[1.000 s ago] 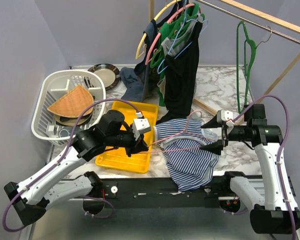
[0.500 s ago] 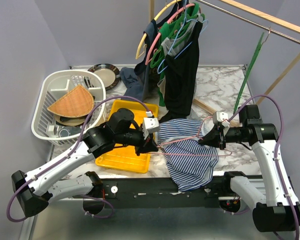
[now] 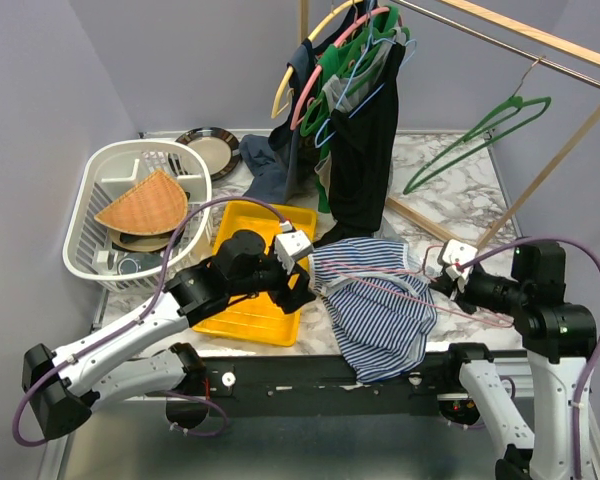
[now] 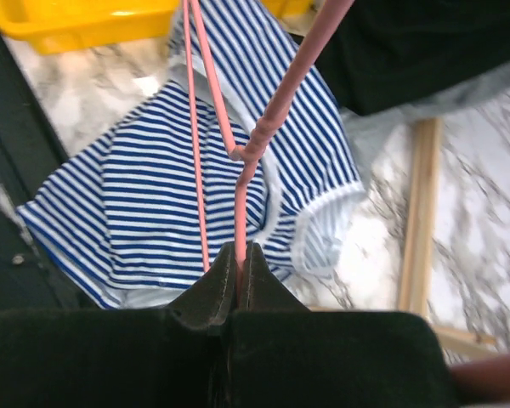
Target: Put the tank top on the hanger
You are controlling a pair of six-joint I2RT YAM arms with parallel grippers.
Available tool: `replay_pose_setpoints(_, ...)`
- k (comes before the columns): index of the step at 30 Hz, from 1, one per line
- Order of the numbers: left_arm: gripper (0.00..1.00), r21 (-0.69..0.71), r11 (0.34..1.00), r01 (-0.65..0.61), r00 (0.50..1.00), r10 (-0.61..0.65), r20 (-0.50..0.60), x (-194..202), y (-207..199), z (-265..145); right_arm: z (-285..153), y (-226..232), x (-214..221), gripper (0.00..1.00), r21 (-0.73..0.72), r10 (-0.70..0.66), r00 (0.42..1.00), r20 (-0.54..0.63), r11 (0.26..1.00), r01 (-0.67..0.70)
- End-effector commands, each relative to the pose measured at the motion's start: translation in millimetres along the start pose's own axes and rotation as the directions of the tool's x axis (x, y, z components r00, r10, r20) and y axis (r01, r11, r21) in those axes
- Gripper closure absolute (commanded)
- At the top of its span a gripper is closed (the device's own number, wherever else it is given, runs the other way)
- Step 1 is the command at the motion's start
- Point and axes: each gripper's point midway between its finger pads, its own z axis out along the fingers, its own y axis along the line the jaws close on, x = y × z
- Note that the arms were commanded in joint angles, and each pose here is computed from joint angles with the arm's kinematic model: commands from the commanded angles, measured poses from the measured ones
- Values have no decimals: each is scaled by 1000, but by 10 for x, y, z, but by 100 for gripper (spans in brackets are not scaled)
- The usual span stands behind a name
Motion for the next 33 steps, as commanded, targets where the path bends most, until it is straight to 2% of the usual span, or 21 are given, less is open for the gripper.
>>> replay_pose_setpoints(1, 20, -128, 992, 5, 1000, -9, -27, 103, 23, 109, -178, -188, 273, 100, 173, 85, 985, -151, 983, -58)
replay_pose_setpoints(6, 26, -234, 972, 13, 997, -30, -70, 217, 34, 357, -243, -193, 388, 100, 217, 112, 974, -195, 974, -69)
replay_pose_setpoints(7, 28, -307, 951, 33, 996, -55, -64, 247, 114, 419, -243, -190, 404, 100, 222, 120, 973, -198, 972, -75)
replay_pose_setpoints(8, 34, -326, 944, 43, 997, -61, -44, 224, 75, 471, -245, -191, 418, 100, 226, 123, 972, -202, 971, -76)
replay_pose_setpoints(9, 35, -355, 934, 49, 997, -68, -42, 244, 78, 508, -244, -190, 436, 100, 229, 129, 970, -206, 970, -81)
replay_pose_setpoints(10, 35, -447, 891, 81, 995, -98, -16, 234, 180, 549, -248, -190, 438, 99, 234, 129, 970, -205, 969, -80)
replay_pose_setpoints(15, 38, -535, 841, 80, 997, -77, 29, 237, 39, 728, -236, -187, 440, 99, 231, 133, 971, -201, 969, -85)
replay_pose_setpoints(24, 41, -789, 614, -11, 999, -32, -39, 463, 344, 905, -229, -144, 411, 100, 214, 129, 974, -187, 973, -88)
replay_pose_setpoints(29, 43, -837, 543, -66, 998, 15, -69, 519, 447, 1022, -230, -119, 393, 99, 203, 124, 976, -180, 975, -87)
replay_pose_setpoints(31, 45, -860, 506, -68, 998, 28, -62, 503, 484, 1037, -228, -116, 388, 100, 202, 125, 976, -177, 975, -88)
replay_pose_setpoints(33, 52, -878, 470, -95, 995, 41, -86, 535, 536, 1069, -228, -110, 389, 100, 201, 123, 977, -176, 976, -86)
